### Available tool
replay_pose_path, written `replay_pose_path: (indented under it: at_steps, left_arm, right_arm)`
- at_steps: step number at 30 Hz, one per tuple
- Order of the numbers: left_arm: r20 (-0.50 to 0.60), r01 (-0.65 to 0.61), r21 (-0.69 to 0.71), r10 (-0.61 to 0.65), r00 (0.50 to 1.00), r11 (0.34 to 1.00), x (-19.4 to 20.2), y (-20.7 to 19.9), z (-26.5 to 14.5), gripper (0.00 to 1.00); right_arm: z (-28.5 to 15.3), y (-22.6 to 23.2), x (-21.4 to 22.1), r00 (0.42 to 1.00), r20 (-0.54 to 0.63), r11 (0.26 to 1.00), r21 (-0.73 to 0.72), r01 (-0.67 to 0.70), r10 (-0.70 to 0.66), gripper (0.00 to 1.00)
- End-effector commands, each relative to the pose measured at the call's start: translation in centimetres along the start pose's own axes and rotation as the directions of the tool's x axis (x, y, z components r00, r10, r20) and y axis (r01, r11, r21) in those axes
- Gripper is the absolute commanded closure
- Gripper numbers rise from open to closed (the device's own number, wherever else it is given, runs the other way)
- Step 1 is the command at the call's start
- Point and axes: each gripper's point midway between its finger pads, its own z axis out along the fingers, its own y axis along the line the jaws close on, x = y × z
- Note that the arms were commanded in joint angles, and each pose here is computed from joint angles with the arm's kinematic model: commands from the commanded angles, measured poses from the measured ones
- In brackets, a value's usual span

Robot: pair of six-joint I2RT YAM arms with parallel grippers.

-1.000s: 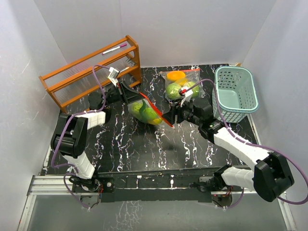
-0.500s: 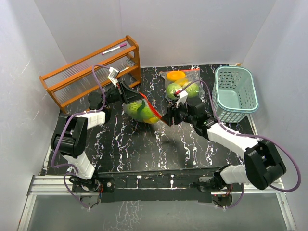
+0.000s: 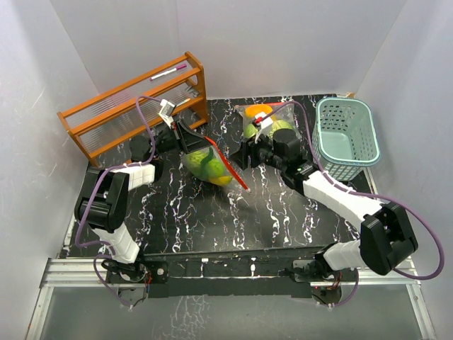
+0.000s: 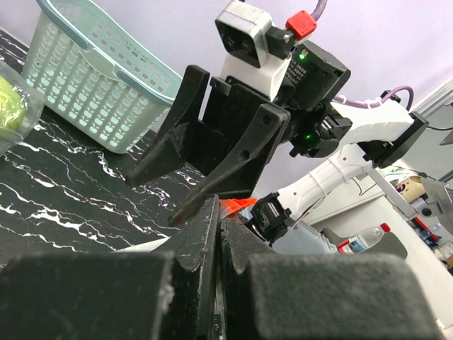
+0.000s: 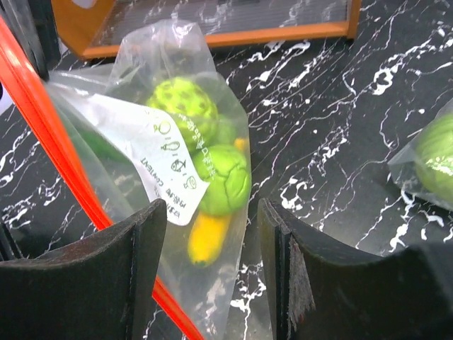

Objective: Open the zip-top bag and remove the fake food
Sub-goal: Open the zipper of the food storage bag at the center of the board.

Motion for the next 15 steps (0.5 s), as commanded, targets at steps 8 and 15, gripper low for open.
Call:
replay_pose_path:
  at_steps: [8,15]
  left_arm:
    - [0.045,-0.195,0.087,0.192,0.98,0.977,-1.3,-3.2,0.2,1.0]
    - [0.046,-0.183,0.086,0.18,0.983,0.979,-1.3,-2.8,0.2,1.0]
  right_arm:
    - [-0.6,1.8,-1.6,0.997,0.071,0.997,-0.075,0.015,-0.01,0.43]
    - [-3.5,3.9,-1.8,0.994,0.106,0.991,-0.132,-0.002,0.016,0.43]
